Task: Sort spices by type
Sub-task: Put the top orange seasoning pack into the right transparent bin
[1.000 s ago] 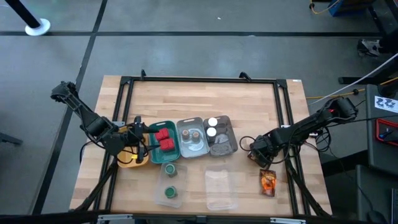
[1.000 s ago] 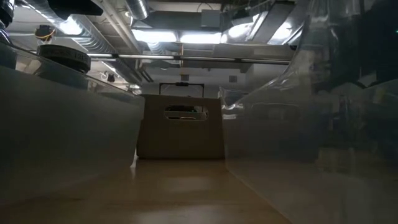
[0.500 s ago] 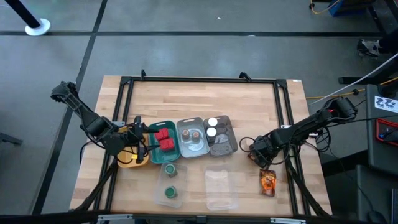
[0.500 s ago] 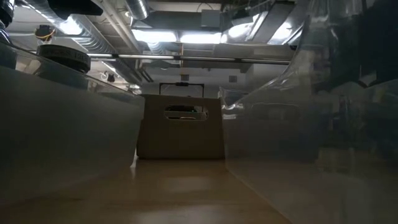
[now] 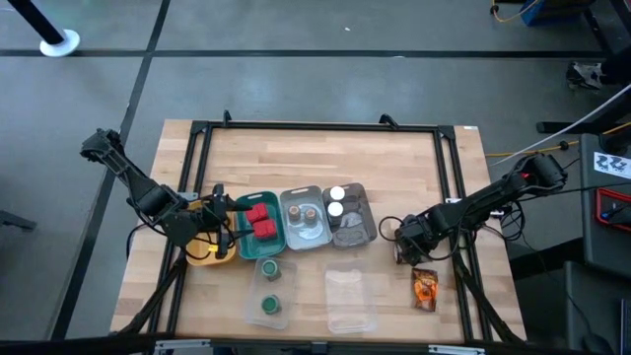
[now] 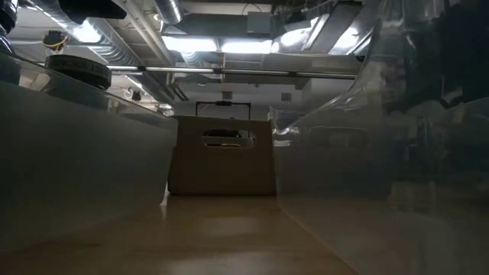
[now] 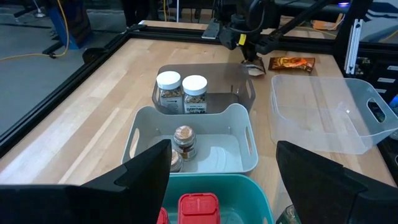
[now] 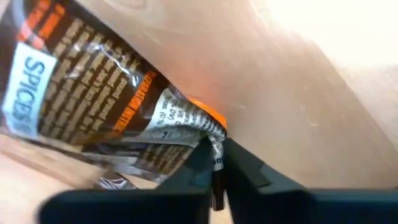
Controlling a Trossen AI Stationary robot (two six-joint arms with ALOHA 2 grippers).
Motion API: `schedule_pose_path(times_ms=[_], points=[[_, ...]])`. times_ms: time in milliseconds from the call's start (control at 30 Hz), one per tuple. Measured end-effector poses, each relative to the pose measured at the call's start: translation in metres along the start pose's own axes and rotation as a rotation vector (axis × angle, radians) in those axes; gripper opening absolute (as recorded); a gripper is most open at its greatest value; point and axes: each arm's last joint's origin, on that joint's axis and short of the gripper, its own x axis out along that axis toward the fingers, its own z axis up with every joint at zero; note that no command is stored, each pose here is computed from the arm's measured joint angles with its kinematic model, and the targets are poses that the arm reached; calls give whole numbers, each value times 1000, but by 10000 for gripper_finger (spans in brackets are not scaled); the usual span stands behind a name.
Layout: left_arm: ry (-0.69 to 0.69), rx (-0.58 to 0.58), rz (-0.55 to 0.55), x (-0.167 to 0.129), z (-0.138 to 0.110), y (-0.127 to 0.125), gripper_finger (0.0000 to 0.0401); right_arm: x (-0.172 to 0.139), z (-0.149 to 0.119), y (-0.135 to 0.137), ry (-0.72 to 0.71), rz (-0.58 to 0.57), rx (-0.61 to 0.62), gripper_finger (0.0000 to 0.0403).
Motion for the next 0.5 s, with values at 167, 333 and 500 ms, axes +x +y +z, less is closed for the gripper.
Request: schedule_pose_path(times_ms=[167,333,500], points=[[0,1,0,0,0,0,274,-1,1,2,-21,16,-4,10],[0,7,0,0,0,0,274,-9,4,10,-72,20,-30,7],[0,7,0,0,0,0,274,-31,5,20,-97,-8,-73,5]])
